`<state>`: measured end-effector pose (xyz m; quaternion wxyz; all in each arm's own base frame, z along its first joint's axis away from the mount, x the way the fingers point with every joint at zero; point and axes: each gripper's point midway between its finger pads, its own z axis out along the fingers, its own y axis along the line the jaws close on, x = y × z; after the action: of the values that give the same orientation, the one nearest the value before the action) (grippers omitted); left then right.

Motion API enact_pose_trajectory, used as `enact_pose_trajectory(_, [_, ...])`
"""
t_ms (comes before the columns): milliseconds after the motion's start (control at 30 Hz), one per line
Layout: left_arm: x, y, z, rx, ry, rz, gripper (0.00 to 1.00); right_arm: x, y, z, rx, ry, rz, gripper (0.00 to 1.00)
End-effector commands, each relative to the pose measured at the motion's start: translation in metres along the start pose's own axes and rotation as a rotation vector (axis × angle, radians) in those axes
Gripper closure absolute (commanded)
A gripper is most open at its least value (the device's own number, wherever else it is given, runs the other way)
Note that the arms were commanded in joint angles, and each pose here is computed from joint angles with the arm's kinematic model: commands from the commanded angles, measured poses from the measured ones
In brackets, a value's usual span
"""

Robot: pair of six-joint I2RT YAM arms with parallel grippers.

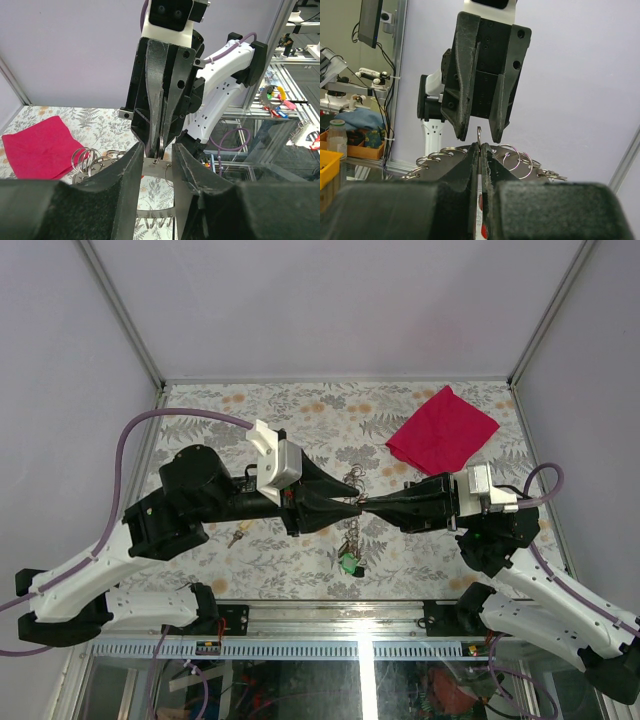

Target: Put the keys on the keyring

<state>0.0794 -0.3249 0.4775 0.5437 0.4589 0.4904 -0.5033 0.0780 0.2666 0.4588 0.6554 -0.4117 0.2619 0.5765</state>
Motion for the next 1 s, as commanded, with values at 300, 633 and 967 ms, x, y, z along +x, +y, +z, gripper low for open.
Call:
enact_pose_trajectory(300, [-0.007, 0.002, 0.007, -0.002, -0.031, 0.026, 0.84, -0.046, 0.008, 0.007, -0.03, -0.102, -0.085, 0.97])
enact_pose_trajectory(633, [-0.007, 0.0, 0.004, 0.007, -0.003, 0.022, 1.0, -0.041, 0.007, 0.004, -0.019, -0.065, -0.107, 0.91])
enact_pose_trajectory(967, [0.003, 0.001, -0.002, 0.001, 0.108, 0.023, 1.0, -0.025, 0.004, -0.006, 0.018, 0.101, -0.158, 0.63])
